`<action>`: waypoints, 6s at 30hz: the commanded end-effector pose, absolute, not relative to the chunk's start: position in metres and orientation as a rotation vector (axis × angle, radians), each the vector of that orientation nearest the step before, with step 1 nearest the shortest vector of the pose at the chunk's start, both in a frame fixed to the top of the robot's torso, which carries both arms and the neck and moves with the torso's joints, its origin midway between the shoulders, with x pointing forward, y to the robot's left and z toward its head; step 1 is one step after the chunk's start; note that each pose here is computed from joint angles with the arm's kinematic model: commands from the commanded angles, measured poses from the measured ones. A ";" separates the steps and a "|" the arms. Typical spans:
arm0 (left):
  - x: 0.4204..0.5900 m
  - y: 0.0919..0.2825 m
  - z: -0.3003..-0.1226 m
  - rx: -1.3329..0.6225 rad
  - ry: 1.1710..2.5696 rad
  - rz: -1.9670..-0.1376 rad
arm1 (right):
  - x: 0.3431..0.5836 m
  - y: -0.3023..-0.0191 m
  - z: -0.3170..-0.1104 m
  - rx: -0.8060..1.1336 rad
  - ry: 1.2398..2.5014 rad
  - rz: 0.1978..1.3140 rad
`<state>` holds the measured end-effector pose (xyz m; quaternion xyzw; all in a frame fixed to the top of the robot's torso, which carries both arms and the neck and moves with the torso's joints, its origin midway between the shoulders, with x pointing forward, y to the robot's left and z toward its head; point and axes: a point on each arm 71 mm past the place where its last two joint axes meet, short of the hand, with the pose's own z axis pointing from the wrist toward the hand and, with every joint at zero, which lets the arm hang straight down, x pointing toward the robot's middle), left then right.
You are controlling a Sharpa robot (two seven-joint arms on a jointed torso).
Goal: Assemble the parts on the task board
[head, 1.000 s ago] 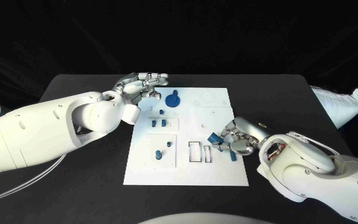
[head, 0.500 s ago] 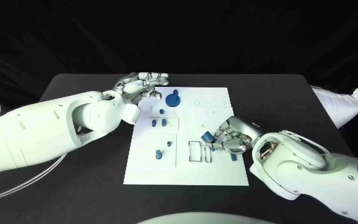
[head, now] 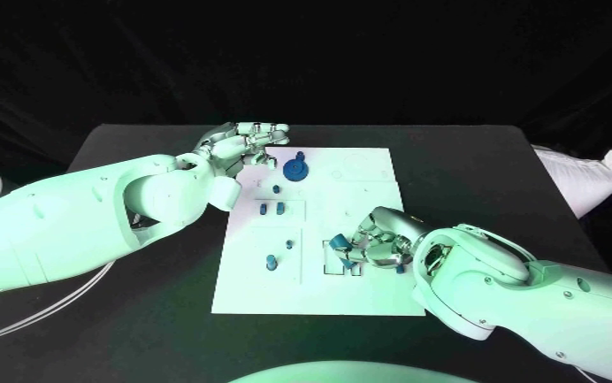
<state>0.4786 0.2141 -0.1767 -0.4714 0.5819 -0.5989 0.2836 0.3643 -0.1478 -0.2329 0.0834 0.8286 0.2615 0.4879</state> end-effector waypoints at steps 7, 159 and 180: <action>0.478 0.212 -0.175 -1.247 1.566 -1.626 | 0.362 -0.143 -0.238 0.161 2.077 0.629; 0.475 0.217 -0.177 -1.238 1.596 -1.619 | 0.353 -0.197 -0.259 -0.409 1.942 0.201; 0.476 0.217 -0.177 -1.237 1.602 -1.619 | 0.350 -0.199 -0.252 -0.386 1.893 0.225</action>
